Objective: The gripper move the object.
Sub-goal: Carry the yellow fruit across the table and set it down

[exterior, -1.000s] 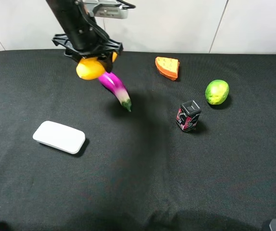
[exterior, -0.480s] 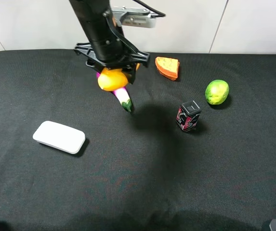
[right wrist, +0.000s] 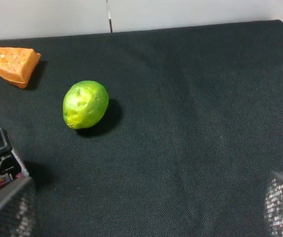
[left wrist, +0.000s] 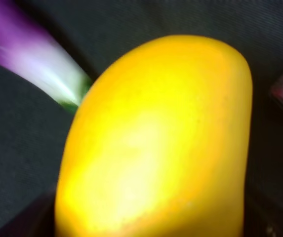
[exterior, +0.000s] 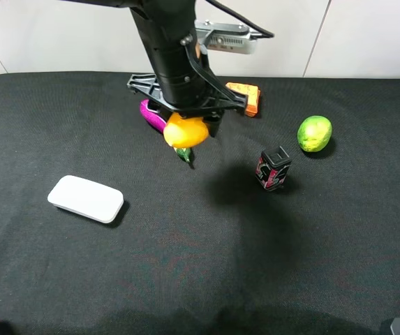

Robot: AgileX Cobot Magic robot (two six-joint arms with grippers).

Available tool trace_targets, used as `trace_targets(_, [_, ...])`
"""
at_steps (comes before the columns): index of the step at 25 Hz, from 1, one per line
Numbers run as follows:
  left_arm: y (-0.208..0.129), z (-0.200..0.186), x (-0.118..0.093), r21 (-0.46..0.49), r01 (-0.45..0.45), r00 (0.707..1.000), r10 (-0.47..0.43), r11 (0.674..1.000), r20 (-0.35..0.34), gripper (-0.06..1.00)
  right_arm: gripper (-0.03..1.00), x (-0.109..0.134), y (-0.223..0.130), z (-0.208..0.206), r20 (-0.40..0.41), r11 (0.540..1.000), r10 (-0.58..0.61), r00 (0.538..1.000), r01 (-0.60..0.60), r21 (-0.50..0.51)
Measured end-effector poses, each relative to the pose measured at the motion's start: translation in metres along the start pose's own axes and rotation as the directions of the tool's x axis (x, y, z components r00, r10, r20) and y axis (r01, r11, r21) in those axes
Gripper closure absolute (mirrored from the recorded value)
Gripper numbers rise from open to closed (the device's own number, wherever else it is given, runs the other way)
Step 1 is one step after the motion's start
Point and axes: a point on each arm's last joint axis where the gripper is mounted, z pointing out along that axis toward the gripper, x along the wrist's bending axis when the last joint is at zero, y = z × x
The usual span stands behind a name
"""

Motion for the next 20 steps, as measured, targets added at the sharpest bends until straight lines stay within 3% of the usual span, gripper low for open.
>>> trace_targets(9, [-0.018, 0.000, -0.028, -0.017, 0.014, 1.000, -0.014, 1.000, -0.020, 0.34, 0.27, 0.000, 0.000, 0.000, 0.000, 1.000, 0.000, 1.000, 0.000, 0.000])
trace_targets(20, [-0.034, 0.023, -0.035, -0.003, 0.041, 0.999, -0.041, 0.999, -0.011, 0.34, 0.27, 0.000, 0.000, 0.000, 0.000, 1.000, 0.000, 1.000, 0.000, 0.000])
